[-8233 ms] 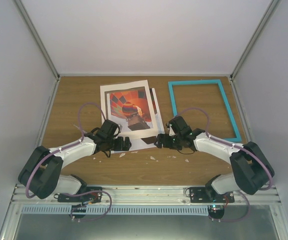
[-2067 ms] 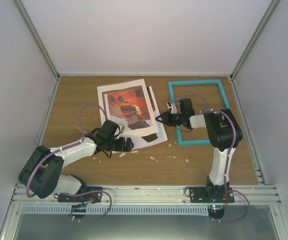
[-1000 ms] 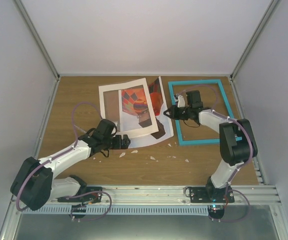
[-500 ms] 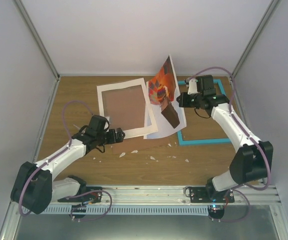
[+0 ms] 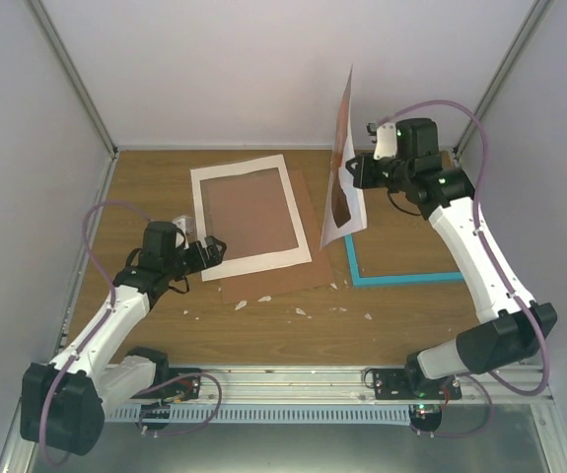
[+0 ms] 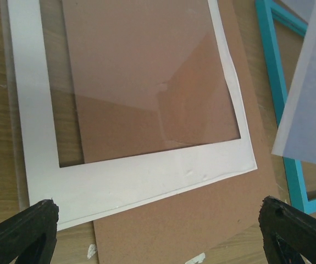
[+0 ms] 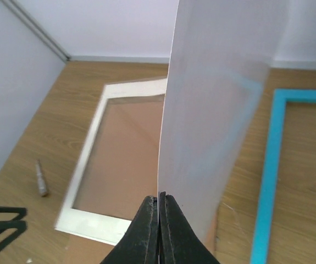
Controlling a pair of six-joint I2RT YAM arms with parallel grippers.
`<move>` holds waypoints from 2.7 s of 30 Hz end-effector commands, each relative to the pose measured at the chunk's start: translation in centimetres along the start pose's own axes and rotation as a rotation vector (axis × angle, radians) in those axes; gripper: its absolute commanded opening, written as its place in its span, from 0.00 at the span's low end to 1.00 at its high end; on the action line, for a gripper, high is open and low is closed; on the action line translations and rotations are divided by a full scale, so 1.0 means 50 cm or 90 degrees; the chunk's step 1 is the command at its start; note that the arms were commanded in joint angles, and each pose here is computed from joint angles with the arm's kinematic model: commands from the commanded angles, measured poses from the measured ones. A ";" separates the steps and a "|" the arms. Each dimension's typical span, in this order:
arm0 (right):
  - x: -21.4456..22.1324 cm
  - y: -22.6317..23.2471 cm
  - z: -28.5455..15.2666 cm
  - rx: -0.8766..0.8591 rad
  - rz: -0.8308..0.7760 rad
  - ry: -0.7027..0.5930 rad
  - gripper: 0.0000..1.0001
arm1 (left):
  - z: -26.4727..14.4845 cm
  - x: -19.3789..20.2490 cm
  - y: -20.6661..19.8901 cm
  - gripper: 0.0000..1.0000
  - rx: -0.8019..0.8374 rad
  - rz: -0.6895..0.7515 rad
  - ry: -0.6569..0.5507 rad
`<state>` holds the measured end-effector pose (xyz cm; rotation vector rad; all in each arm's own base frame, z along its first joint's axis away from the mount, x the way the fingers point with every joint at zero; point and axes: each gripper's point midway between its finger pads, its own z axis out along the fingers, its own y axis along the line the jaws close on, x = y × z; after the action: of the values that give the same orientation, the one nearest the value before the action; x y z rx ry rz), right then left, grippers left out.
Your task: Take the photo out of the frame
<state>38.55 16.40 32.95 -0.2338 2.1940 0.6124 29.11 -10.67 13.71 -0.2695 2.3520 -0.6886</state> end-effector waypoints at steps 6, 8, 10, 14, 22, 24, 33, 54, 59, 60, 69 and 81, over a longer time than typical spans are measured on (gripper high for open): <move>-0.081 0.190 -0.020 -0.194 -0.023 -0.048 0.01 | -0.074 -0.079 -0.001 0.99 -0.046 0.022 -0.091; -0.077 0.230 -0.004 -0.252 -0.024 -0.038 0.01 | -0.099 -0.097 -0.005 0.99 -0.054 0.030 -0.122; -0.068 0.269 0.014 -0.302 -0.022 -0.028 0.01 | -0.122 -0.112 -0.011 0.99 -0.059 0.036 -0.143; -0.060 0.287 0.057 -0.346 0.002 -0.035 0.01 | -0.167 -0.140 -0.022 0.99 -0.075 0.051 -0.185; 0.053 0.214 0.192 -0.322 0.123 0.004 0.01 | -0.196 -0.149 -0.022 0.99 -0.089 0.064 -0.211; 0.094 0.184 0.226 -0.297 0.156 0.015 0.01 | -0.195 -0.147 -0.022 0.99 -0.088 0.065 -0.210; 0.310 0.052 0.330 -0.191 0.312 0.090 0.01 | -0.183 -0.137 -0.027 0.99 -0.067 0.062 -0.196; 0.410 -0.032 0.311 -0.103 0.268 0.155 0.42 | -0.181 -0.131 -0.054 0.99 -0.019 0.075 -0.187; 0.348 -0.078 0.237 -0.030 0.186 0.090 0.73 | -0.219 -0.151 -0.077 0.99 0.001 0.091 -0.233; 0.334 -0.099 0.215 -0.006 0.163 0.074 0.81 | -0.230 -0.157 -0.082 0.99 0.003 0.097 -0.248; 0.172 -0.221 -0.089 0.282 0.026 -0.183 1.00 | -0.351 -0.198 -0.102 0.99 0.000 0.150 -0.414; 0.156 -0.212 -0.326 0.370 0.023 -0.436 1.00 | -0.456 -0.233 -0.095 0.99 -0.054 0.191 -0.574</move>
<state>26.88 1.31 33.20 0.2109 1.6215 0.1197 23.03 -2.88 35.81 -0.1614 1.5915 -0.3285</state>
